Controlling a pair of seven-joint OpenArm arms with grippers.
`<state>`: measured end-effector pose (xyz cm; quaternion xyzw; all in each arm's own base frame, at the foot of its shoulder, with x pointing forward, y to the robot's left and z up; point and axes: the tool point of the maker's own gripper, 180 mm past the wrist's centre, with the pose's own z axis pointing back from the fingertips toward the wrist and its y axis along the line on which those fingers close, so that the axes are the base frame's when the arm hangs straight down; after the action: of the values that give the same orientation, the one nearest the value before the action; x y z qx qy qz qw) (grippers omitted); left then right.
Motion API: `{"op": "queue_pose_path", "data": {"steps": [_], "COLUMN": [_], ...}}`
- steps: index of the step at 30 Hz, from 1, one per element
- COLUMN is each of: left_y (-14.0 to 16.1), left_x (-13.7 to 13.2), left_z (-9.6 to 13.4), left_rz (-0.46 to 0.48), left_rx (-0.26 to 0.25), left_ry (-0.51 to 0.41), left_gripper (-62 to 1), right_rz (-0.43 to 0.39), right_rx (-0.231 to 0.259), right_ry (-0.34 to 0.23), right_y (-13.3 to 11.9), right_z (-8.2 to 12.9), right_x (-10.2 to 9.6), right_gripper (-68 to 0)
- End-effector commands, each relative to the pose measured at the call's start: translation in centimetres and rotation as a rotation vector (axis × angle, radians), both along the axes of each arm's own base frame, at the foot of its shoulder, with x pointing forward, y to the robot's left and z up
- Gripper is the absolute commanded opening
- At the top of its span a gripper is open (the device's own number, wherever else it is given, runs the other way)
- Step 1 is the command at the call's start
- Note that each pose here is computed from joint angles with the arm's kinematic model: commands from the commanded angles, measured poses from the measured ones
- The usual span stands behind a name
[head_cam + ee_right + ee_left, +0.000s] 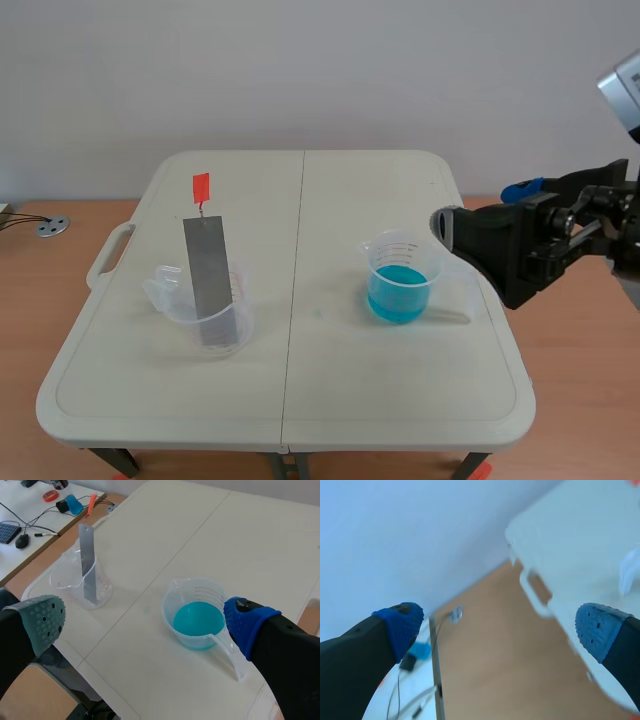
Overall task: Hold the metal plate by the orange handle, dip it into the blue solution, take it out and point at it, then put the plate back in the beaker on the left.
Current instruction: 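Return to the home posture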
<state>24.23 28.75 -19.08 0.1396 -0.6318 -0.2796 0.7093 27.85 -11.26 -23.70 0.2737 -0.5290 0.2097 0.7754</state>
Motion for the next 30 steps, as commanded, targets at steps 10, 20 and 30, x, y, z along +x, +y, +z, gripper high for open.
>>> {"op": "queue_pose_path", "data": {"steps": [10, 20, 30], "left_y": [-10.4, -16.7, -19.3], "left_x": [2.1, 1.1, 0.1], "left_z": [2.9, 0.4, -0.4], "left_rz": [-0.278, -0.427, -0.489], "left_rx": [-0.124, -0.218, -0.279], "left_ry": [-0.081, -0.020, 0.012], "left_gripper": [1.4, 1.4, 1.4], "right_rz": [-0.020, -0.022, -0.022], "right_rx": [-0.006, 0.002, 0.002], "right_ry": [0.037, 0.032, 0.033], "right_y": [-1.4, -1.5, -1.5], "right_z": [-1.0, -0.9, -0.9], "right_x": [-1.8, -2.0, -2.0], "right_gripper": [-1.2, -1.2, -1.2]}}
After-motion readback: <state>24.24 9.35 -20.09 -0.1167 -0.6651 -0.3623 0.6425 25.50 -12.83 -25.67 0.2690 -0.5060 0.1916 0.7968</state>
